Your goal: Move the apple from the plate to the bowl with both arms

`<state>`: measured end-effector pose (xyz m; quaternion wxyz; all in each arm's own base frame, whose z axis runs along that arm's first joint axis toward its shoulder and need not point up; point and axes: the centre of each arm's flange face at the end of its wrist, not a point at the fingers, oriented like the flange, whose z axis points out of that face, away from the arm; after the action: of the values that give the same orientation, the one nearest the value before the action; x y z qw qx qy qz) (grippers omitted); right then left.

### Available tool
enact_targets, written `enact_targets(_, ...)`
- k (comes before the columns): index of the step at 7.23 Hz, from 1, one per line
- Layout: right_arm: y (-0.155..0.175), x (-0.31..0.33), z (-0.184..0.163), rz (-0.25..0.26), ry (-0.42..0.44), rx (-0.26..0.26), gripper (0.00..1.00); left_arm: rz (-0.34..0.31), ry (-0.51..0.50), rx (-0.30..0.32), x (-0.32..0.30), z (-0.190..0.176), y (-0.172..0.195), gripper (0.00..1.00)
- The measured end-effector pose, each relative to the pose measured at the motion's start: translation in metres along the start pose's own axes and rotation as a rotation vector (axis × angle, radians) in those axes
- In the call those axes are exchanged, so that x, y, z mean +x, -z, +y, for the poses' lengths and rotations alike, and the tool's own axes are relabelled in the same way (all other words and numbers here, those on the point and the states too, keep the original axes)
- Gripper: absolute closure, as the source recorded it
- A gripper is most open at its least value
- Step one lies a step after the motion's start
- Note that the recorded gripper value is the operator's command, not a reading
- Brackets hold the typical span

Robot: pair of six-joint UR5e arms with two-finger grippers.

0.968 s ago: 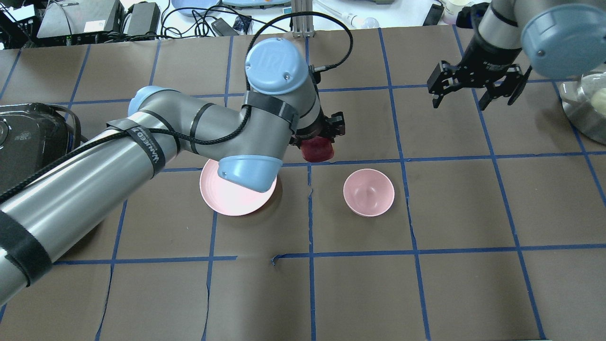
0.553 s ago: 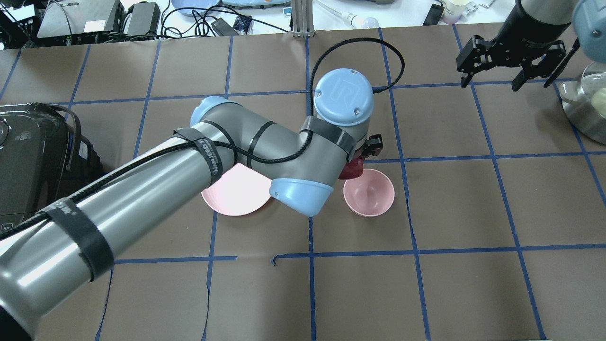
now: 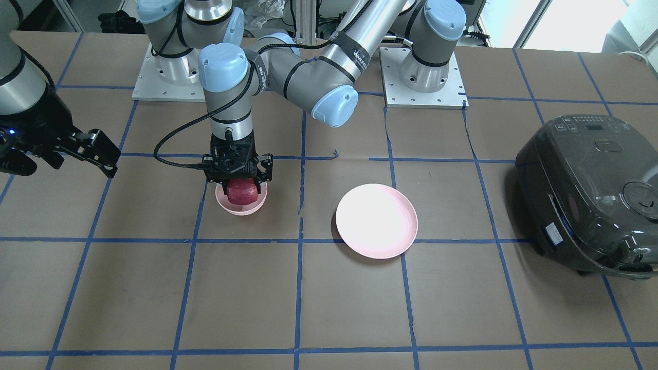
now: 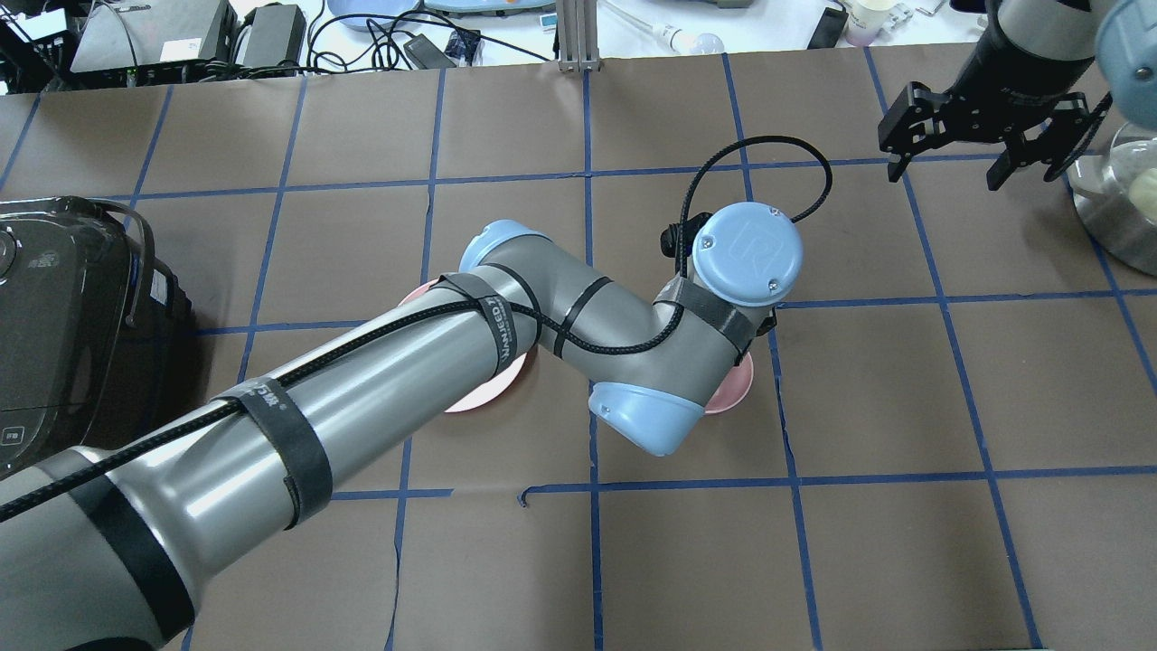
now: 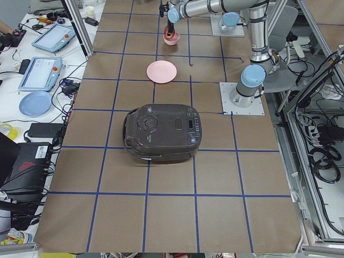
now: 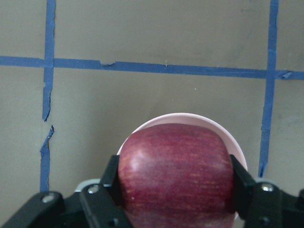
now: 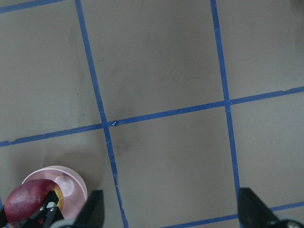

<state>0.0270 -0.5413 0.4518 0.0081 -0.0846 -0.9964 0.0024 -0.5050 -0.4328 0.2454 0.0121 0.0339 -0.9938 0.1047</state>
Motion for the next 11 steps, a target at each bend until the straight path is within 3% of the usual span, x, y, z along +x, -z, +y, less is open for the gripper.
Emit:
enact_targets(1, -0.001, 0.001, 0.000, 0.008, 0.003, -0.003, 0.00, -0.007, -0.003, -0.004, 0.002, 0.002, -0.006, 0.59)
enact_targets(2, -0.001, 0.002, 0.001, 0.021, 0.008, -0.005, 0.00, -0.012, -0.006, -0.008, 0.002, 0.003, -0.011, 0.19)
enact_targets(4, -0.001, 0.004, 0.001, 0.037, 0.013, -0.007, 0.00, -0.016, -0.012, -0.016, 0.003, 0.004, -0.016, 0.00)
enact_targets(8, 0.008, 0.004, 0.004, 0.054, 0.011, 0.013, 0.00, -0.009, -0.033, -0.020, 0.000, 0.004, -0.008, 0.00)
enact_targets(11, 0.016, 0.000, 0.007, 0.042, 0.010, 0.029, 0.00, -0.014, -0.071, -0.043, -0.049, -0.039, 0.035, 0.00)
